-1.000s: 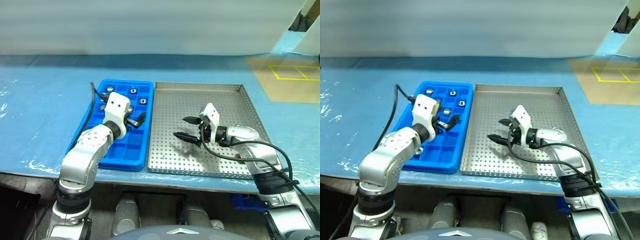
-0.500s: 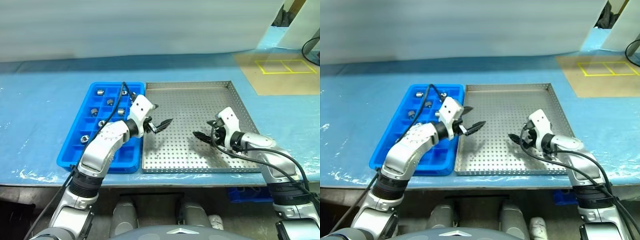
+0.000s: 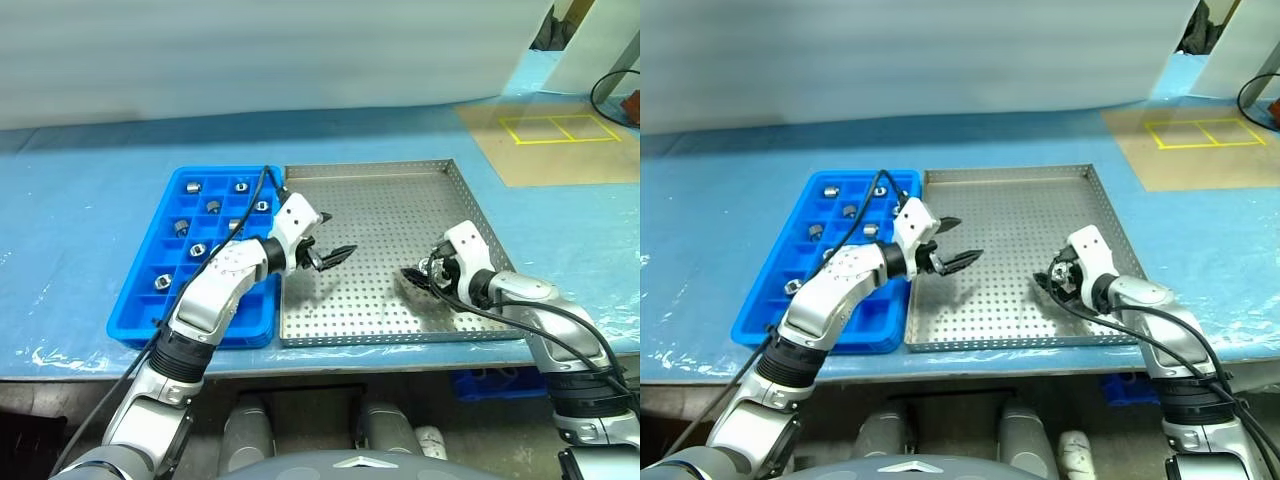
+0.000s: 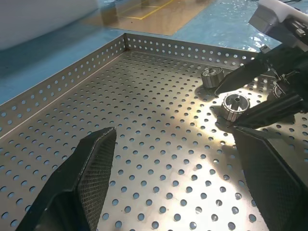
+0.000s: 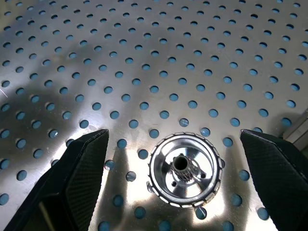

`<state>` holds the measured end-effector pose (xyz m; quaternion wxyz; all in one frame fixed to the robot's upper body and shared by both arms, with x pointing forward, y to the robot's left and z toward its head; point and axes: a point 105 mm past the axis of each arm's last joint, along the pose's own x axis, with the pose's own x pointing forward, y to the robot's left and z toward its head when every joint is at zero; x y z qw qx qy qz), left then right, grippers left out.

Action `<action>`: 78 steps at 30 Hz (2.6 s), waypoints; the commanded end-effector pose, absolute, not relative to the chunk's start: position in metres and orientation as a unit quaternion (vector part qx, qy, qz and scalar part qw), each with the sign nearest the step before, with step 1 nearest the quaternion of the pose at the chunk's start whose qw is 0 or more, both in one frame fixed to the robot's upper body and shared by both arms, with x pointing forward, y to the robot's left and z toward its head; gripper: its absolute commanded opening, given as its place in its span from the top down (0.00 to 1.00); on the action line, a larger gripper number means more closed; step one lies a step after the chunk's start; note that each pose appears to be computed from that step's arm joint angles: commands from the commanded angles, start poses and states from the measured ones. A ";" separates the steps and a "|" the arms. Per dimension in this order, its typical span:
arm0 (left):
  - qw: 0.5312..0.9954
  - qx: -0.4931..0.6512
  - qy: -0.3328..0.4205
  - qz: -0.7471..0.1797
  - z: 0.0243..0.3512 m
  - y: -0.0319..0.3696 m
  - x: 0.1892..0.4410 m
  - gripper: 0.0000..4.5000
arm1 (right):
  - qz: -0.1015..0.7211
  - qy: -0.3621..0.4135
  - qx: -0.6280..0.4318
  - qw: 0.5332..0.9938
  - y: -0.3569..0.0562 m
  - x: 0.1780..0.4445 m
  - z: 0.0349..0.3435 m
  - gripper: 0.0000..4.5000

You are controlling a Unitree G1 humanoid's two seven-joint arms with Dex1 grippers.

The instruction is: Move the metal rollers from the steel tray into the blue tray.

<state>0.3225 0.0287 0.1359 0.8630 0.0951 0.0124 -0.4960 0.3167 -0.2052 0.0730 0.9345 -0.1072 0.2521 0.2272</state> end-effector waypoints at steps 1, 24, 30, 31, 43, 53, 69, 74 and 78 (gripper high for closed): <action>0.836 0.110 0.000 -0.538 0.142 0.023 0.312 0.10 | 0.224 0.249 -0.116 0.935 -0.206 0.317 0.079 0.00; 0.772 0.178 0.016 -0.609 0.133 0.011 0.307 0.09 | 0.209 0.264 -0.142 0.931 -0.214 0.319 0.069 0.62; 0.777 0.181 0.019 -0.603 0.134 0.016 0.307 0.09 | 0.249 0.246 -0.156 0.924 -0.199 0.324 0.085 0.62; 0.779 0.181 0.022 -0.599 0.133 0.020 0.306 0.09 | 0.269 0.237 -0.161 0.919 -0.190 0.326 0.091 0.62; 0.834 0.173 0.051 -0.521 0.129 0.059 0.292 0.09 | 0.393 0.218 -0.188 0.874 -0.117 0.347 0.122 0.62; 0.895 0.156 0.100 -0.405 0.122 0.097 0.284 0.09 | 0.470 0.183 -0.164 0.848 -0.045 0.375 0.140 0.62; 0.944 0.131 0.117 -0.278 0.124 0.130 0.262 0.09 | 0.597 0.130 -0.176 0.772 0.032 0.356 0.150 0.62; 0.955 0.108 0.130 -0.242 0.119 0.140 0.250 0.09 | 0.632 0.121 -0.172 0.746 0.050 0.342 0.151 0.62; 0.958 0.115 0.143 -0.218 0.114 0.152 0.244 0.09 | 0.645 0.121 -0.171 0.735 0.059 0.336 0.148 0.62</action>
